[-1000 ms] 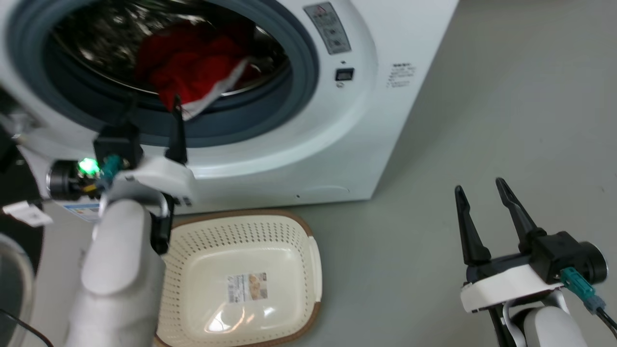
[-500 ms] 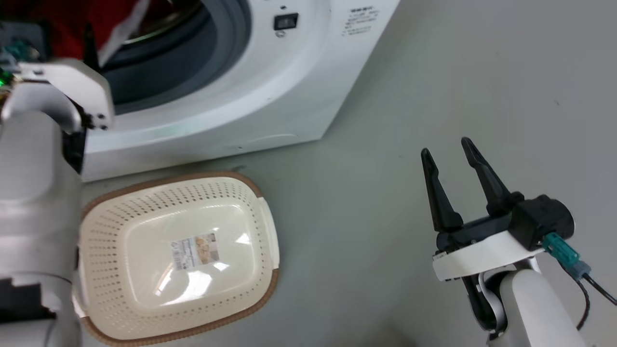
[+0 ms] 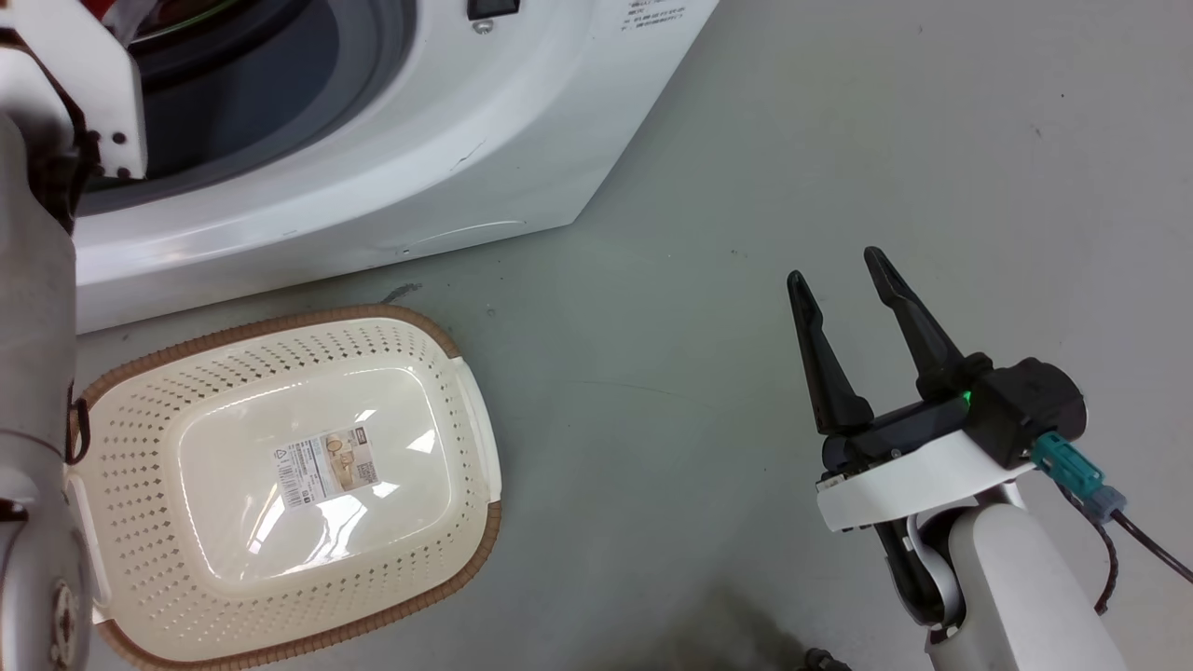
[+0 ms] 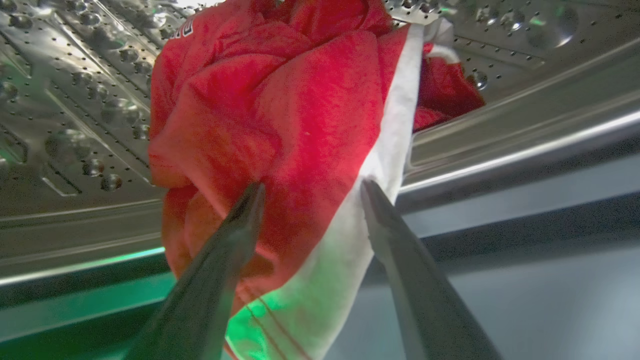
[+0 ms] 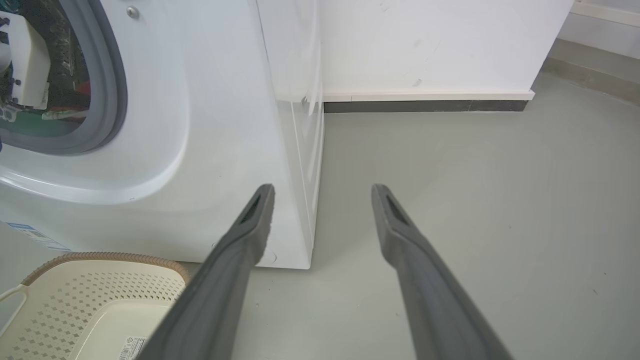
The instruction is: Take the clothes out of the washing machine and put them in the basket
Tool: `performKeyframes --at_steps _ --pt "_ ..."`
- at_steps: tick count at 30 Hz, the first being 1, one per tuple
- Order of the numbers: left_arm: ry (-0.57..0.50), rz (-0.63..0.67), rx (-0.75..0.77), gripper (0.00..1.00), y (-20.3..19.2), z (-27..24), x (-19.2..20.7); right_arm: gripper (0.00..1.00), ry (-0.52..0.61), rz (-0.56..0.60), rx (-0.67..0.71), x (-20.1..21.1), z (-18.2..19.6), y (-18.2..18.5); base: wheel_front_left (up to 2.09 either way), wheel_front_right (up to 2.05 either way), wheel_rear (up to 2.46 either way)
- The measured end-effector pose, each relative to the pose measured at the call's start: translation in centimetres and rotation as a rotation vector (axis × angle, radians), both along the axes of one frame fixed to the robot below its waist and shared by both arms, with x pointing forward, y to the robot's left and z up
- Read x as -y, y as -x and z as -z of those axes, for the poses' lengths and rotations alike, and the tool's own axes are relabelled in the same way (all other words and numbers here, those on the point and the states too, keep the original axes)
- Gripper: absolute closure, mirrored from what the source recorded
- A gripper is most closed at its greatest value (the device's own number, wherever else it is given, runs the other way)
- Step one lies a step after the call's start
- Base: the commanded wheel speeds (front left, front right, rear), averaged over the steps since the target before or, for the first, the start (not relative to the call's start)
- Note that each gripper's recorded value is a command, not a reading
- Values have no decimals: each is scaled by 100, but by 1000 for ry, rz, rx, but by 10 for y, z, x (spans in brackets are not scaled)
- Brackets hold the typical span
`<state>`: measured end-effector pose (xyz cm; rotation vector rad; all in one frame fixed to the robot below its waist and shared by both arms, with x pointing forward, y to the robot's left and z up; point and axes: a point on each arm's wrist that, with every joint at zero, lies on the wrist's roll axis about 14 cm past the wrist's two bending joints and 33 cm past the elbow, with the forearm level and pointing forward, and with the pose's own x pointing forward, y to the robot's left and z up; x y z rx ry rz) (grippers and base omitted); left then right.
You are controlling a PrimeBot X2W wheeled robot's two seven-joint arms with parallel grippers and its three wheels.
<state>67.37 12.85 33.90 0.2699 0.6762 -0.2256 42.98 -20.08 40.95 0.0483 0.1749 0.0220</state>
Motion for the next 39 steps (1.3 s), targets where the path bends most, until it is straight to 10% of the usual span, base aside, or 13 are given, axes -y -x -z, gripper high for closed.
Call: performKeyframes --at_steps 4,5,7,20,39 --pt "-24 -45 -70 0 0 3 -7 0 -11 2 -3 0 1 0 0 0 0" --pt "-30 -55 -77 54 1 3 -8 0 -14 3 -3 0 1 0 0 0 0" --pt "-33 -60 -92 100 2 5 -8 0 -14 4 -4 0 1 1 0 0 0" --pt "97 -38 382 100 -11 -83 1 0 -6 -5 38 -2 -16 2 0 0 0" --pt "315 -2 764 100 87 -224 4 0 -2 -50 123 -23 -55 40 0 0 0"
